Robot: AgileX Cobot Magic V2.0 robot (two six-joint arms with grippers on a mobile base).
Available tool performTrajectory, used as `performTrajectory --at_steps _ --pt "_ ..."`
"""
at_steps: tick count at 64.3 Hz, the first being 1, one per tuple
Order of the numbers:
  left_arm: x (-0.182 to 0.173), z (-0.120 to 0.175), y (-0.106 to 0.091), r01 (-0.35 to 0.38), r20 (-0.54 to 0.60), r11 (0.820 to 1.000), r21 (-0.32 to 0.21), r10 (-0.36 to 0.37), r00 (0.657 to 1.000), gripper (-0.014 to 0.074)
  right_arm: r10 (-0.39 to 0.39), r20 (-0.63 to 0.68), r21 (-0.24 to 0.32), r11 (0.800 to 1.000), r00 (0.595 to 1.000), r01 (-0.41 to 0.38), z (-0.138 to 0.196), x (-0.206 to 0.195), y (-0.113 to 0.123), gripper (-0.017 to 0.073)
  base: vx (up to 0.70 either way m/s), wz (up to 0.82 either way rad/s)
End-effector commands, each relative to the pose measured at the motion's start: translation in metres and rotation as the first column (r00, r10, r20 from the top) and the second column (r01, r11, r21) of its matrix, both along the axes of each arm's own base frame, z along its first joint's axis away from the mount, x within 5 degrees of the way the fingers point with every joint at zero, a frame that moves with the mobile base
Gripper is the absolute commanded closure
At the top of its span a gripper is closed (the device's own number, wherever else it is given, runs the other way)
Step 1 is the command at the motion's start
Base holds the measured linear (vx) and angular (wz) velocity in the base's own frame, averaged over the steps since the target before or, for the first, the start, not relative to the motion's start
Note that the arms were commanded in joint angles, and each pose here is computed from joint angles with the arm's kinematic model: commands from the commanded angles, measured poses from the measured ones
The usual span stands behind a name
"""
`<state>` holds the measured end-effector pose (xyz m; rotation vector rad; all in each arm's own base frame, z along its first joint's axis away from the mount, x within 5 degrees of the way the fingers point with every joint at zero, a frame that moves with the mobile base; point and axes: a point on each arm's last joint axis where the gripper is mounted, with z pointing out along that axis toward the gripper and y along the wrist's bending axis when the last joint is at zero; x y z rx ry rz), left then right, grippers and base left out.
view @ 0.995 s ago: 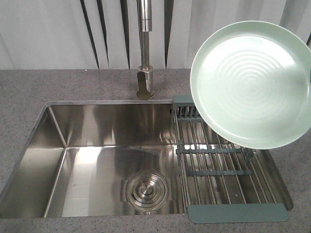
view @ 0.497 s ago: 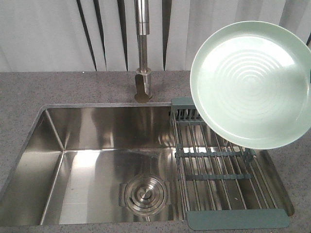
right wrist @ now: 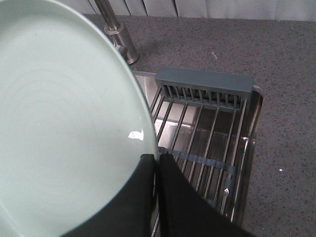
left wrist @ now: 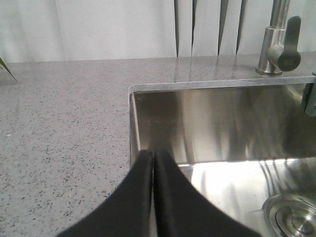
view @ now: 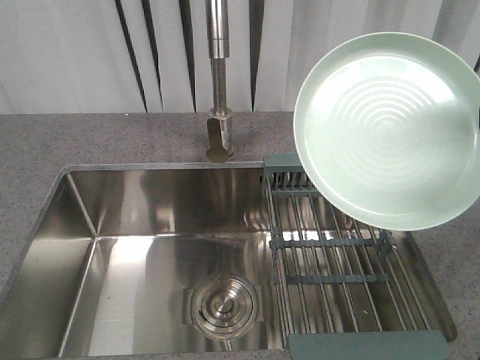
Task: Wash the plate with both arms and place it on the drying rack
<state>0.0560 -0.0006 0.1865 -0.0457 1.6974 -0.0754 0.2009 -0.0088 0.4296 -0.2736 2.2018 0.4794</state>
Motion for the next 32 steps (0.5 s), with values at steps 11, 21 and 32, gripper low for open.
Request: performTrajectory --at_steps 11,21,32 --pt "0.0003 0.0015 -0.0011 0.014 0.07 1.0 -0.01 -0.013 0.997 0.06 -0.015 0.084 0.026 1.0 0.996 0.013 0.0141 -0.0032 0.0022 0.0566 0.02 0.0" --pt "0.0003 0.0015 -0.0011 0.014 0.07 1.0 -0.01 -0.013 0.997 0.06 -0.015 0.084 0.026 1.0 0.996 0.013 0.0141 -0.0032 0.0022 0.0566 0.02 0.0" --pt "0.0003 0.0015 -0.0011 0.014 0.07 1.0 -0.01 -0.013 0.997 0.06 -0.016 0.084 0.026 1.0 0.996 0.014 0.0142 -0.0032 0.0022 0.0566 0.02 0.0"
